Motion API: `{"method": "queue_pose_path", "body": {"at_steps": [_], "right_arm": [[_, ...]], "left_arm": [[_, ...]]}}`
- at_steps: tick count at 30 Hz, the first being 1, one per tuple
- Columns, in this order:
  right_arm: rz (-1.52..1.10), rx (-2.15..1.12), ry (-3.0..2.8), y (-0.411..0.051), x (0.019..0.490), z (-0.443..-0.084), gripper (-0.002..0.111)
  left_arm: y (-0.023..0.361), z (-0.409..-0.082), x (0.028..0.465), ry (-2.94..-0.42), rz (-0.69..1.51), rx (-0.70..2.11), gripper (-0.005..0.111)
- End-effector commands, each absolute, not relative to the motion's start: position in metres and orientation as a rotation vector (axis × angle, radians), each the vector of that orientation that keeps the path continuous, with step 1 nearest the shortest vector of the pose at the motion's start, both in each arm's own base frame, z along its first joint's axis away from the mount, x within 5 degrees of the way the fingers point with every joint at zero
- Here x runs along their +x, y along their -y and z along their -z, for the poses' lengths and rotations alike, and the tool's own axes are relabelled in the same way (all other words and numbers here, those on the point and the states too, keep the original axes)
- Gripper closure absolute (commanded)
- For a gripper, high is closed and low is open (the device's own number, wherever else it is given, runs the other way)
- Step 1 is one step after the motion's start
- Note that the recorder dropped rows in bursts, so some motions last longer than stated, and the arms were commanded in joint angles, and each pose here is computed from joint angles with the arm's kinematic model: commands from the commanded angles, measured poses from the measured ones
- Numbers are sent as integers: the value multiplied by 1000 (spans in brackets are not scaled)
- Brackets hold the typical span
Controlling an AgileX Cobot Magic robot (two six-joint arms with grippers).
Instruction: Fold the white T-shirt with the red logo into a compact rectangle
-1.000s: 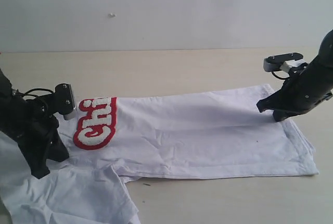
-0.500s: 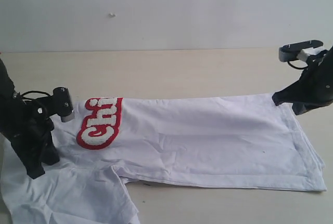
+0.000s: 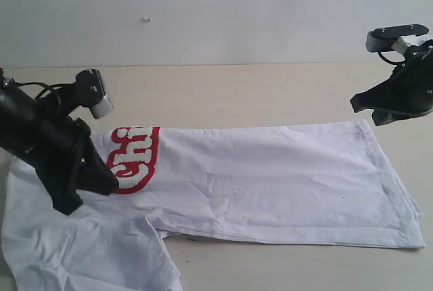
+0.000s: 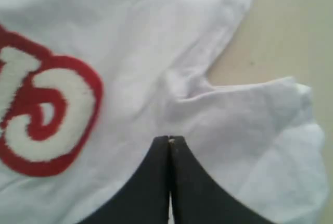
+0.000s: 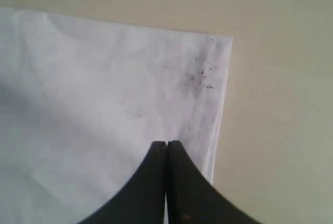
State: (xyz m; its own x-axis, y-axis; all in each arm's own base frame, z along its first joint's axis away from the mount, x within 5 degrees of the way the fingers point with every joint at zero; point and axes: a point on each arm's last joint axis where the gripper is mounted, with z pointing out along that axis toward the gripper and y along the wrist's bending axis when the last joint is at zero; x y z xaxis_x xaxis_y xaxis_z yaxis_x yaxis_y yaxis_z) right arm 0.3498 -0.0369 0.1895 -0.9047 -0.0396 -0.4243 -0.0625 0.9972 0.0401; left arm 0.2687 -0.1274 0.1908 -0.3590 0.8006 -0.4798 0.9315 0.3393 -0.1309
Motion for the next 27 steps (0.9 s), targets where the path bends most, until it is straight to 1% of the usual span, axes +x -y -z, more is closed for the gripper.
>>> {"method": "queue_pose_path", "body": {"at_steps": [1, 4, 6, 8, 11, 12, 14, 18, 21, 27], "right_arm": [[-83, -76, -2681, 36, 346, -201, 108], [-110, -203, -2719, 26, 342, -201, 108], [-126, -294, -2745, 15, 341, -198, 108], [-134, -343, -2755, 4, 342, -194, 108], [-119, -420, -2776, -6, 343, -185, 108], [-108, -448, -2784, -8, 344, -181, 108], [-106, -461, -2797, -9, 345, -175, 108], [-97, -451, -2787, -9, 348, -169, 108], [-88, -446, -2770, -8, 350, -170, 108], [-84, -444, -2760, -8, 351, -171, 108]], "left_arm": [[152, -192, 224, -2287, 476, 1683, 107], [169, -184, 192, -2264, 435, 1803, 105], [178, -177, 174, -2246, 444, 1828, 97], [185, -169, 160, -2200, 421, 1859, 84], [190, -158, 148, -2188, 388, 1835, 68], [192, -154, 145, -2191, 378, 1824, 64], [193, -146, 141, -2221, 358, 1785, 59], [192, -131, 137, -2203, 290, 1844, 55], [193, -125, 139, -2252, 284, 1799, 55], [193, -112, 140, -2313, 268, 1797, 56]]}}
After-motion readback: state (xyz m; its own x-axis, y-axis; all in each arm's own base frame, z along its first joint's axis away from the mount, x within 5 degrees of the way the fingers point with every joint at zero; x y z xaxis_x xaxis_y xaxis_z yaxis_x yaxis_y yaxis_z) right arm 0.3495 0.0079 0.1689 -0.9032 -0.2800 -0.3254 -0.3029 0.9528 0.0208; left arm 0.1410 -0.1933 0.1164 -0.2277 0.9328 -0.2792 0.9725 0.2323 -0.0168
